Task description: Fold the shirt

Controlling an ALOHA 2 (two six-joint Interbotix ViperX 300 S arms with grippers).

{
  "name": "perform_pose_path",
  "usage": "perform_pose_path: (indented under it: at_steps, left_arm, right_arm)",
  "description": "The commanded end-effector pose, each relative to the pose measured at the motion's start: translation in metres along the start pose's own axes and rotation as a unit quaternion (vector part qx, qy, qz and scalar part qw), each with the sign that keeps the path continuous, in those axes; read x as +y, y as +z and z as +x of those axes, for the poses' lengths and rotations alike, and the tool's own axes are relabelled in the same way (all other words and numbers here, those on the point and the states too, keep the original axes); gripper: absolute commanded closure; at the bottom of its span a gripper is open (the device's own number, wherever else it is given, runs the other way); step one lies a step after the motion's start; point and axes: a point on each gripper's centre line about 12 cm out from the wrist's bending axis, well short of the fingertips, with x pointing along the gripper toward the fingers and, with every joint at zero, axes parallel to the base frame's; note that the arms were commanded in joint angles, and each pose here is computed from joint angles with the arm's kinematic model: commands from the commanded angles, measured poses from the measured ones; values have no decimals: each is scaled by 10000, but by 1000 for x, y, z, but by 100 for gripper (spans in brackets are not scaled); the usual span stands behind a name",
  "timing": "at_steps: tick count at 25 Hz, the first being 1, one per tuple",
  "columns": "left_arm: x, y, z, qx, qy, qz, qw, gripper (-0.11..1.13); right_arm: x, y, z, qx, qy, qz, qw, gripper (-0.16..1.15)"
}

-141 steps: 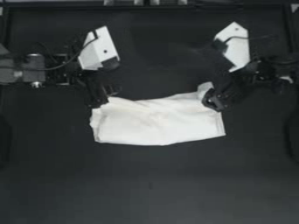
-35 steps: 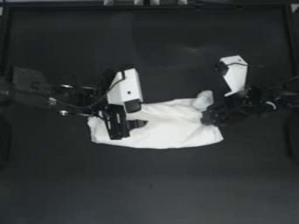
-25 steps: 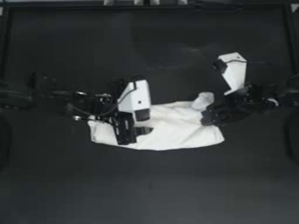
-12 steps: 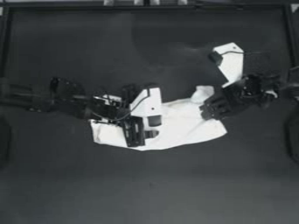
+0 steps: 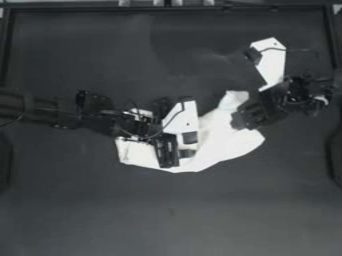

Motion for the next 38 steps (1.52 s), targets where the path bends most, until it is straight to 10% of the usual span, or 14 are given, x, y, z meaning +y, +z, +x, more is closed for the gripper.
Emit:
perform_pose_path:
  at_steps: [1, 13, 31, 38]
  left_arm:
    - [1, 15, 0, -252, -22, -5, 9997, 2]
    - [2, 29, 10, -390, -6, 11, 9992, 2]
    - [28, 72, -64, -921, 336, 40, 9952, 2]
    - [17, 54, -99, -564, 402, 110, 9975, 2]
  right_arm:
    - [16, 18, -17, -323, 270, -41, 9991, 93]
    - [18, 25, -24, -362, 119, -164, 9991, 93]
    - [1, 13, -21, -274, -81, -227, 9993, 93]
    - [0, 13, -21, -274, -82, -227, 9993, 93]
